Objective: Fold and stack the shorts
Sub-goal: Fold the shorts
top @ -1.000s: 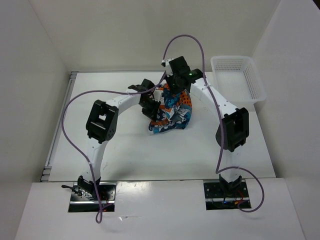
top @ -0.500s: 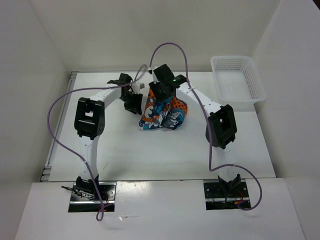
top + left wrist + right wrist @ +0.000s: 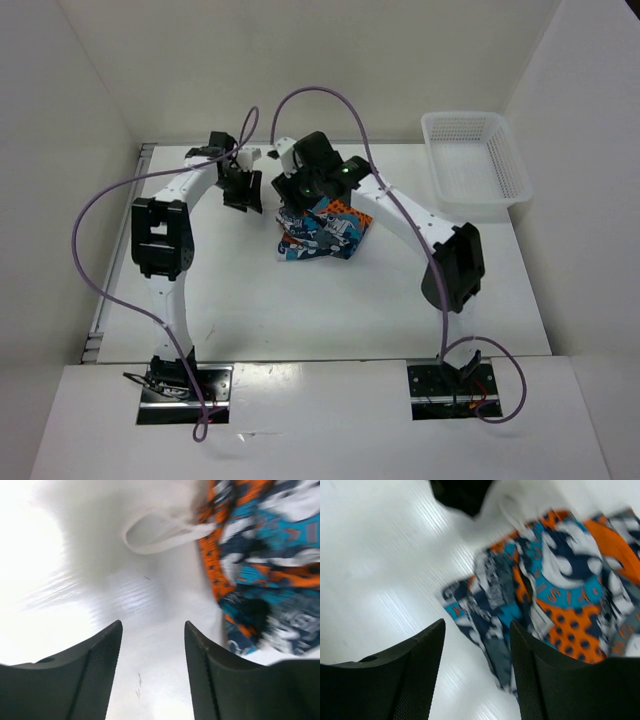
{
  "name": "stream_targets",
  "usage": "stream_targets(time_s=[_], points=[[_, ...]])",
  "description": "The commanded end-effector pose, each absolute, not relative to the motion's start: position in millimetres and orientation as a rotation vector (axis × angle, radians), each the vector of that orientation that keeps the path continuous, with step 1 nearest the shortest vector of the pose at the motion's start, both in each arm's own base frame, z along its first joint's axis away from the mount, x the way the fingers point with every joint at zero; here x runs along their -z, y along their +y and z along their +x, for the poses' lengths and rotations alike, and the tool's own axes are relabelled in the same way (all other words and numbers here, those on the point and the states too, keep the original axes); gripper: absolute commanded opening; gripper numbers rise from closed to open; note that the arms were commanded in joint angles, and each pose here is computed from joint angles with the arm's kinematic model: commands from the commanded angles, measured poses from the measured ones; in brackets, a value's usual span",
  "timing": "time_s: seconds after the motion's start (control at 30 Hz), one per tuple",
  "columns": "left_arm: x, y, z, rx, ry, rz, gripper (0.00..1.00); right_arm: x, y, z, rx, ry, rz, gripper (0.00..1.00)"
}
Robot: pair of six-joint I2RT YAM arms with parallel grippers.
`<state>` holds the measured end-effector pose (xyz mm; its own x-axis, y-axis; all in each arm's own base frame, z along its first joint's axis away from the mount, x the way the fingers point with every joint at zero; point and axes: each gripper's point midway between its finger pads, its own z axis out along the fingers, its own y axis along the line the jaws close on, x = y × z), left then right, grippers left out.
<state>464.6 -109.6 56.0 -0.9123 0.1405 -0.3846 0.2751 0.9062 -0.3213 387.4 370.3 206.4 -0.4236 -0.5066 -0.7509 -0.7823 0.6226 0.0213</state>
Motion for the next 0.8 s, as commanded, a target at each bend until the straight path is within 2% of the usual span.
stream_targets(time_s=[0.0,0.03,0.1,0.13,0.23,0.4,0.47,0.5,0.53,0.7,0.77], points=[[-151.9,-132.4,475.2,0.484,2.489,0.425,0.62,-230.1,310.3,401.5,-0.23,2.04,-0.96,0.59],[-153.2,-155.7,467.8,0.532,2.479,0.486,0.64,-203.5,289.7,399.7,-0.188,2.103,-0.964,0.59],[-164.2,-176.1,461.9,0.546,2.447,0.542,0.65,-197.5,269.4,403.8,-0.113,2.095,-0.953,0.58],[-155.2,-189.5,458.0,0.516,2.464,0.579,0.65,-170.9,255.2,401.0,-0.06,2.141,-0.973,0.58],[-128.1,-198.6,458.8,0.43,2.517,0.608,0.65,-149.4,240.7,394.6,0.01,2.149,-1.019,0.57],[-66.8,-195.4,432.7,0.285,2.652,0.654,0.64,-110.2,238.8,377.4,-0.033,2.211,-1.08,0.58],[-46.3,-188.7,420.6,0.264,2.698,0.657,0.59,-99.8,236.5,376.9,-0.019,2.223,-1.082,0.52],[-37.0,-186.5,419.4,0.25,2.714,0.657,0.56,-91.9,234.9,374.7,-0.015,2.24,-1.091,0.44],[-33.3,-185.1,415.9,0.248,2.726,0.659,0.52,-85.3,231.9,370.5,-0.011,2.255,-1.1,0.41],[-14.7,-180.2,399.2,0.255,2.775,0.668,0.5,-52.8,225.2,349.4,-0.044,2.307,-1.175,0.17],[-11.4,-177.0,391.1,0.252,2.793,0.671,0.5,-45.2,226.1,340.7,-0.082,2.317,-1.211,0.11]])
